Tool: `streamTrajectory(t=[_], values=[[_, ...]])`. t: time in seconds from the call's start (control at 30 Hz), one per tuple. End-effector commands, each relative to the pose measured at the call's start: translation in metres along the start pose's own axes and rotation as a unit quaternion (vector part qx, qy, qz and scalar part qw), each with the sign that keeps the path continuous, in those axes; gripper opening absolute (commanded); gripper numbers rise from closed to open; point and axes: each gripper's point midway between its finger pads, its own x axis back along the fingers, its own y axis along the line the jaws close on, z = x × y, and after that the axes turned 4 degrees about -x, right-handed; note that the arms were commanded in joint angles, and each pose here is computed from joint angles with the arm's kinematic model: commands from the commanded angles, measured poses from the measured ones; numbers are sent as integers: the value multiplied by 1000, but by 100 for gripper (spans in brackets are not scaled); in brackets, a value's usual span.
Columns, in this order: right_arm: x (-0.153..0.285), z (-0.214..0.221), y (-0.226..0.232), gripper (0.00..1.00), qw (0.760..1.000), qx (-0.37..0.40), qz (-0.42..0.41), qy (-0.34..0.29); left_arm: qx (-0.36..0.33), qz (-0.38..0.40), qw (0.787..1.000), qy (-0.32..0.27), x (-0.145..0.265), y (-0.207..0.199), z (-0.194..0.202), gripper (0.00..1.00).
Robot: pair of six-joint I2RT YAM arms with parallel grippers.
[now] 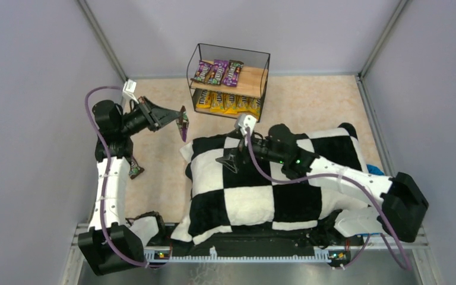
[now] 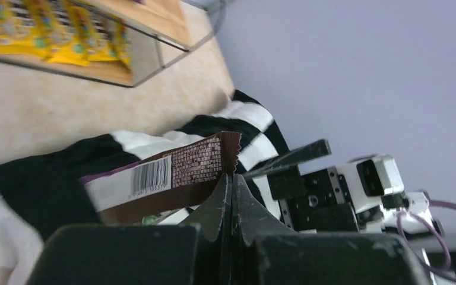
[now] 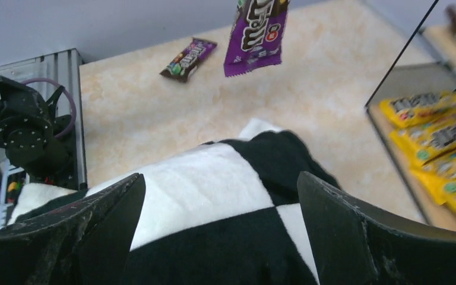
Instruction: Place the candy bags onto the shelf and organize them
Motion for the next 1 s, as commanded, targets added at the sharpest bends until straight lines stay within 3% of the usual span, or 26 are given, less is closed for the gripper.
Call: streamTrajectory(t=[0.0,0.1,0.2,0.43,0.57,0.87,0.97], values=[[38,-86,25,99,968,164,-33,-186,-87,132,986,45,2,-73,8,0],[56,-76,38,99,935,291,-59,-196,-102,172,977,71,3,-95,21,0],[69,-70,33,99,889,412,-29,-199,-88,185,975,82,3,-110,24,0],[76,-81,30,99,822,527,1,-215,16,190,976,103,1,-120,22,0],[64,-87,36,90,782,568,2,-257,76,205,969,118,1,-119,27,0],[27,-83,30,84,759,577,10,-300,109,204,967,102,5,-130,25,0],[32,-94,29,84,758,552,33,-346,112,203,968,95,6,-136,21,0]])
